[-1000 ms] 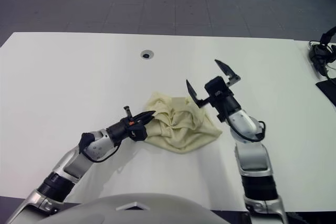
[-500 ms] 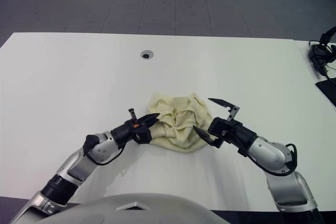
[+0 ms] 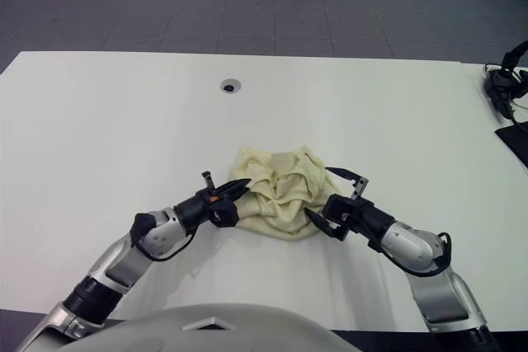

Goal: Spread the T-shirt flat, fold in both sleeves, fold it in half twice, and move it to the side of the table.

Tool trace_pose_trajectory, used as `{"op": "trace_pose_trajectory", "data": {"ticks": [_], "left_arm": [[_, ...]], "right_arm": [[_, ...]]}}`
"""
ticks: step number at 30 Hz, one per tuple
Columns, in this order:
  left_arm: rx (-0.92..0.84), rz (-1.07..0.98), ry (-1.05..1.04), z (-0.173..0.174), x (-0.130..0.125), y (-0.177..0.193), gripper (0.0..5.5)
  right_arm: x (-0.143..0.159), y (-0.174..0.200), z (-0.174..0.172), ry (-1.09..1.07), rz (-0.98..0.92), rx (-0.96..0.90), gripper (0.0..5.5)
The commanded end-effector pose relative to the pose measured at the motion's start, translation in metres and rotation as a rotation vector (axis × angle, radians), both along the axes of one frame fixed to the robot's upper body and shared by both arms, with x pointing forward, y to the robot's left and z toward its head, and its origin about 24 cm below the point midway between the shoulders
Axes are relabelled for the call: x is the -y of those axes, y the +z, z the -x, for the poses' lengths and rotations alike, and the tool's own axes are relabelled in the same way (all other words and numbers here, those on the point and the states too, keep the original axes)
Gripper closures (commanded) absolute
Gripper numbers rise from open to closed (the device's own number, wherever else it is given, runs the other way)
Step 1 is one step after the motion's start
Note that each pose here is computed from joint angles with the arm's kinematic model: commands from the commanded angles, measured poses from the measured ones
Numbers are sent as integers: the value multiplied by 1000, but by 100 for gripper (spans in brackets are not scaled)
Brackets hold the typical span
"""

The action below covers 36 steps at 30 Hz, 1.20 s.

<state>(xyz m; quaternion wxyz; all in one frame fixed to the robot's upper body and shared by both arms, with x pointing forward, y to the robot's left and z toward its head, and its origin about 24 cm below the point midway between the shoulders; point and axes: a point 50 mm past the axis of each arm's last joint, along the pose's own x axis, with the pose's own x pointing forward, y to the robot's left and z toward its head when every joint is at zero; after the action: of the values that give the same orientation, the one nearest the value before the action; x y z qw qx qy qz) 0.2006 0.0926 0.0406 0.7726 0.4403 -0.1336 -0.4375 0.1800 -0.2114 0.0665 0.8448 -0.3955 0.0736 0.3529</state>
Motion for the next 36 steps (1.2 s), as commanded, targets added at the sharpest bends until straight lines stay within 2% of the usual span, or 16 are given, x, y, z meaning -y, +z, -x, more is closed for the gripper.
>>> {"op": "trace_pose_trajectory", "data": {"ticks": [1,26,36], "left_arm": [[-48,-62,19,6,-6,-12,550],[-34,-94,8,2,-6,-16,550],[-38,-98,4,1,-5,-18,550]], "right_arm": [[0,0,-6,-18,-7,18,10],[2,14,-10,-14,-12,102,10],[2,8,-10,0,-2,85,154]]}}
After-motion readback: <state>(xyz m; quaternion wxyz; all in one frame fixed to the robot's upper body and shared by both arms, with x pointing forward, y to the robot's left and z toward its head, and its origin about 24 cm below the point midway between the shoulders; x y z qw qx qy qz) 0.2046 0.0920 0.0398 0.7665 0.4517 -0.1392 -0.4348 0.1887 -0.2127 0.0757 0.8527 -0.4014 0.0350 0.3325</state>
